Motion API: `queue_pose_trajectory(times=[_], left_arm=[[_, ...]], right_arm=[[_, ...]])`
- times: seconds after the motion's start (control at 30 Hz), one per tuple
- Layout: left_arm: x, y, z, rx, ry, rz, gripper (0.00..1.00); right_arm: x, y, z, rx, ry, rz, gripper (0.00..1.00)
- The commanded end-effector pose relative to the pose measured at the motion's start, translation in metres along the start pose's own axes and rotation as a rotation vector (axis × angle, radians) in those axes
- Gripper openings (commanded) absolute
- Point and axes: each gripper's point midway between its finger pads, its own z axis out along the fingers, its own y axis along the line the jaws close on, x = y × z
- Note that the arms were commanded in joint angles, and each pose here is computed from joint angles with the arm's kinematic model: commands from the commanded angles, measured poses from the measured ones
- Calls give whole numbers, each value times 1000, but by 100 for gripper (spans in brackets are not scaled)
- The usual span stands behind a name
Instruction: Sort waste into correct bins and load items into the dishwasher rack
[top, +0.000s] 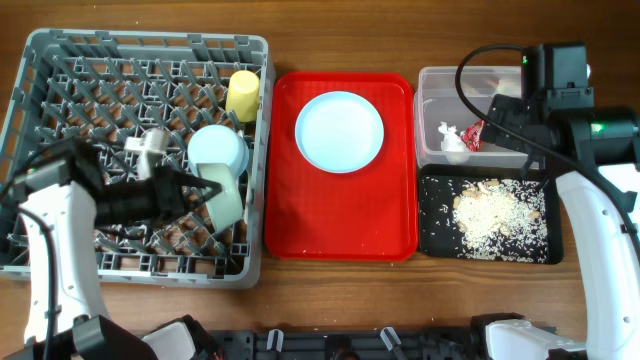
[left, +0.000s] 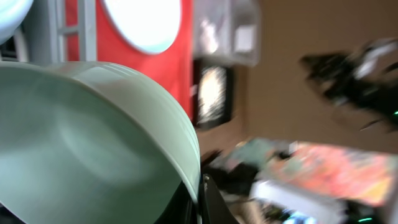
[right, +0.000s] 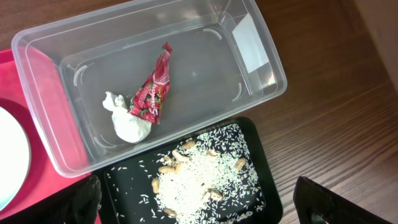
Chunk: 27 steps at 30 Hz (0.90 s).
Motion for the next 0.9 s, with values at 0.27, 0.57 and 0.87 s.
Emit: queue_pose_trajectory(times=[0.27, 0.57, 0.87], left_arm=[[40, 3, 42, -185, 293, 239, 4], [56, -32, 29, 34, 282, 243, 4], [53, -36, 21, 75, 244, 271, 4]], right_arm=[[-2, 0, -3, -9, -10, 8, 100], [-2, 0, -3, -9, -10, 8, 100], [-2, 0, -3, -9, -10, 9, 100]])
